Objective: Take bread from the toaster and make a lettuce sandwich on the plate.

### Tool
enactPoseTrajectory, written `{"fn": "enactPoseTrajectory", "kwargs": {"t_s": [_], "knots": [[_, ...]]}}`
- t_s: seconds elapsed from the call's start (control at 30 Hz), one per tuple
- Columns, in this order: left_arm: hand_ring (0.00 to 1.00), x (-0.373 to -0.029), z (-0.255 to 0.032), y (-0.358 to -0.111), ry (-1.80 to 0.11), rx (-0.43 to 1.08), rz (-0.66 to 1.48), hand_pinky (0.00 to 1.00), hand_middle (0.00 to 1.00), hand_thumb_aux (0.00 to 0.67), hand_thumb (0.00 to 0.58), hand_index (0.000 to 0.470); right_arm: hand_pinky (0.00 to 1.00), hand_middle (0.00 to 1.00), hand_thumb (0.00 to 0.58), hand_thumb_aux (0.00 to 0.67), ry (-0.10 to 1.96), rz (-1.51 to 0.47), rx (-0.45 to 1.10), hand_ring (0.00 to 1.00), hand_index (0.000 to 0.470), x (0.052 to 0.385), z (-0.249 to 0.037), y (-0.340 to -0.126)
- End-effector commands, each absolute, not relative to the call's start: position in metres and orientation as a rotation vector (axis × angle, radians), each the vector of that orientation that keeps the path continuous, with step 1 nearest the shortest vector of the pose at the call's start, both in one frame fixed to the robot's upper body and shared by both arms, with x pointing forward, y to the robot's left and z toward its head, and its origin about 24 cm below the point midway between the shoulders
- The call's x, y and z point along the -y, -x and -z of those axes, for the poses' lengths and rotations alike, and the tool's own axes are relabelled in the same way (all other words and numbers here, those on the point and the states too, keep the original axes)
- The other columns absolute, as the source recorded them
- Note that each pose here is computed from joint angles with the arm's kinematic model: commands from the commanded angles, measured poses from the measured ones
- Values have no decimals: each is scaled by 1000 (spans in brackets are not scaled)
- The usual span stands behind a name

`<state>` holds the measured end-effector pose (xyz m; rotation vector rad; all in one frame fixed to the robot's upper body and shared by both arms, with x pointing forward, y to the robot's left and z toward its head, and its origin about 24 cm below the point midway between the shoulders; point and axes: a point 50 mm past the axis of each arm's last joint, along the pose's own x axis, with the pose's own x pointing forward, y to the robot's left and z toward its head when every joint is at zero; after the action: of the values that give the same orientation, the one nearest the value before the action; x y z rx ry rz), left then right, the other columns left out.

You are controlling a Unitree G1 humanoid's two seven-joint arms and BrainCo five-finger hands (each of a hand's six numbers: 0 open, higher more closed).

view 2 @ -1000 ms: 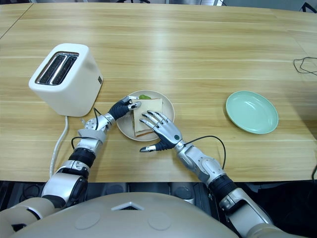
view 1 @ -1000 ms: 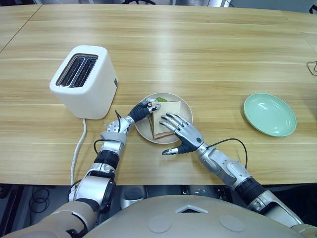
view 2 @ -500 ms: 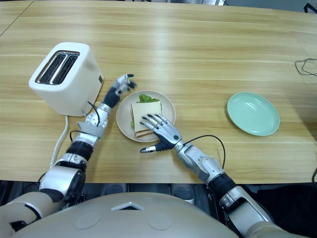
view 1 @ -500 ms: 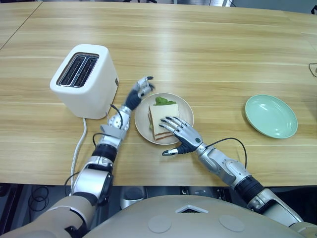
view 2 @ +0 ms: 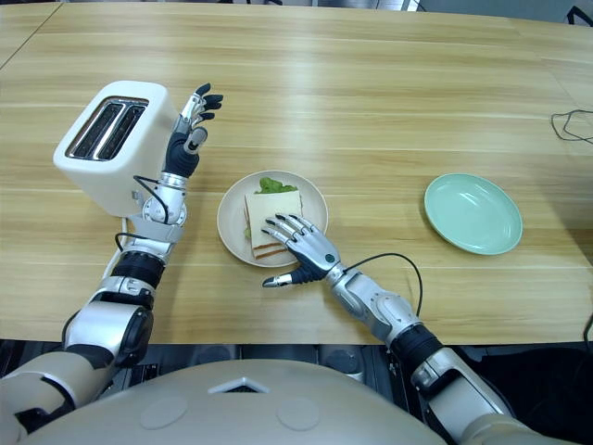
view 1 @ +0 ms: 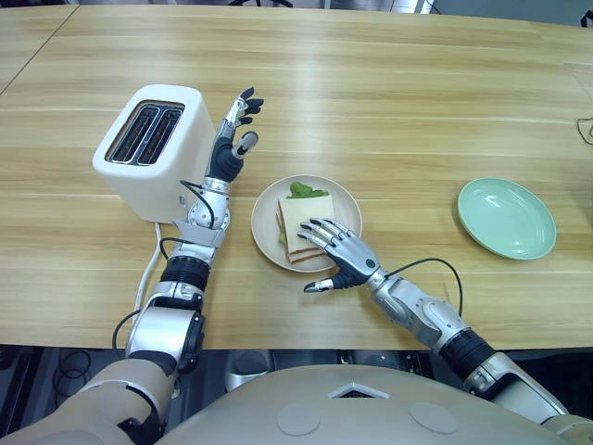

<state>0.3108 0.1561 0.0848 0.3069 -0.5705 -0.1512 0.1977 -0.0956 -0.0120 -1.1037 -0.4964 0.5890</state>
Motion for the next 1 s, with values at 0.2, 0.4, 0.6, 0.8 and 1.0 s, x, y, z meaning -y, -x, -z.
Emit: {"fn": "enactPoseTrajectory", "kwargs": {"t_s": [0.2,0.4,0.6,0.8,1.0], "knots": [[231,-155,-113,-283,101,699,374,231,231,355,452,244,0,0,0,0,615,-373,752,0,0,113,-75,-194],[1000,-141,-109,-231,198,697,943,1000,1000,670,580,460,0,0,470,378,447,-475,728,0,260,118,-88,-184],[1000,-147,-78,-191,39,504,1360,1000,1000,670,580,460,1000,1000,580,670,458,-751,574,1000,460,114,-66,-171],[1000,-152,-41,-176,-216,283,1514,1000,1000,670,580,460,1000,1000,580,670,573,-1019,363,1000,460,116,-29,-154],[1000,-148,-9,-177,-359,137,1517,1000,1000,670,580,460,1000,1000,580,670,702,-1128,200,1000,460,124,2,-147]]}}
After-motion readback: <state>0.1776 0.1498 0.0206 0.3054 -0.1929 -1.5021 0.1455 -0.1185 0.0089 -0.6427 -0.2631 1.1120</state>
